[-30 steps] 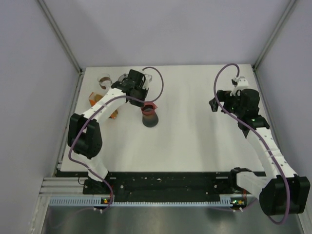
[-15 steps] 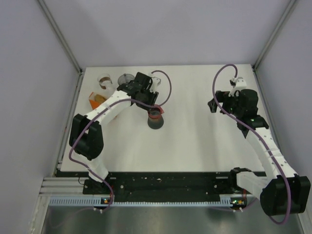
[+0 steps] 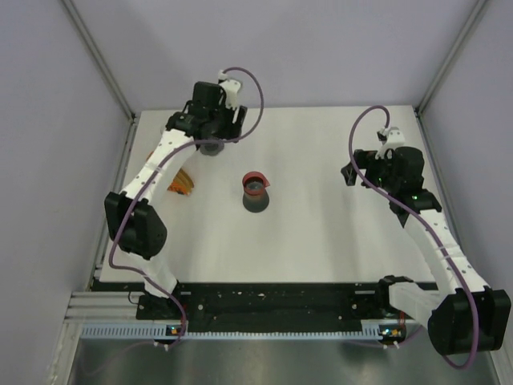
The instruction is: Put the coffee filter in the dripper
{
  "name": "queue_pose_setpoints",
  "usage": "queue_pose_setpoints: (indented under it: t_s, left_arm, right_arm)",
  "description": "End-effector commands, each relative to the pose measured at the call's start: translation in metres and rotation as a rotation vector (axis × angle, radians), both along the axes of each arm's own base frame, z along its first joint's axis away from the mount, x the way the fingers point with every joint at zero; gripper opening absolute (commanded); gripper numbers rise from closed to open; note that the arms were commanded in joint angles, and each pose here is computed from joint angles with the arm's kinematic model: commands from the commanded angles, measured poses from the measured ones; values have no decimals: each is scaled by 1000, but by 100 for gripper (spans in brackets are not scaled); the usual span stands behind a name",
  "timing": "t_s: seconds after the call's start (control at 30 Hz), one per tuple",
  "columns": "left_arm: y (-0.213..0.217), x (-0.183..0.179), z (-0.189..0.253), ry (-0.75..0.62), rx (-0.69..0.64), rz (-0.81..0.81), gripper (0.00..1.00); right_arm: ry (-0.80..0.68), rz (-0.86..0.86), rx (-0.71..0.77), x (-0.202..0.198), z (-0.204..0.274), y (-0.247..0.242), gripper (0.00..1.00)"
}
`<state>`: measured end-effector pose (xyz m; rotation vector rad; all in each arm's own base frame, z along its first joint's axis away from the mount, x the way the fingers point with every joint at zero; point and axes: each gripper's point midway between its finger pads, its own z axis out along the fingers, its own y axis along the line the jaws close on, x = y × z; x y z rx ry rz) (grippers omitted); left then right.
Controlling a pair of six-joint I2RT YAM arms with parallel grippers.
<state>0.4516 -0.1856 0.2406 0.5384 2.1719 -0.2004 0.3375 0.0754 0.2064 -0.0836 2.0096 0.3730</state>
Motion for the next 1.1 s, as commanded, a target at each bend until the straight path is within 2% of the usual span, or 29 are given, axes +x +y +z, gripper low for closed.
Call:
queue_pose_setpoints:
  t_s: [0.0, 0.07, 0.13, 0.27, 0.57, 0.8, 1.07]
  left_arm:
    - [54, 65, 10, -101, 12, 175, 74]
    - [65, 84, -2, -107, 57, 175, 69]
    - [68, 98, -14, -122, 115, 140, 68]
    - [54, 110, -46, -78, 155, 8, 72]
    - [55, 131, -101, 10, 235, -19, 75]
    - [59, 123, -134, 90, 275, -42, 59]
    - [63, 116, -137, 50, 332, -102, 38]
  right_arm:
    - [-90, 16, -10, 3, 33, 3, 93]
    - [-88, 15, -11, 3, 33, 2, 93]
    - [-84, 15, -8, 4, 32, 3, 93]
    - [-84, 14, -6, 3, 33, 3, 93]
    - [-64, 12, -7, 4, 27, 3, 93]
    - [-61, 9, 3, 7, 30, 4, 93]
    - [-58, 14, 18, 6, 32, 7, 93]
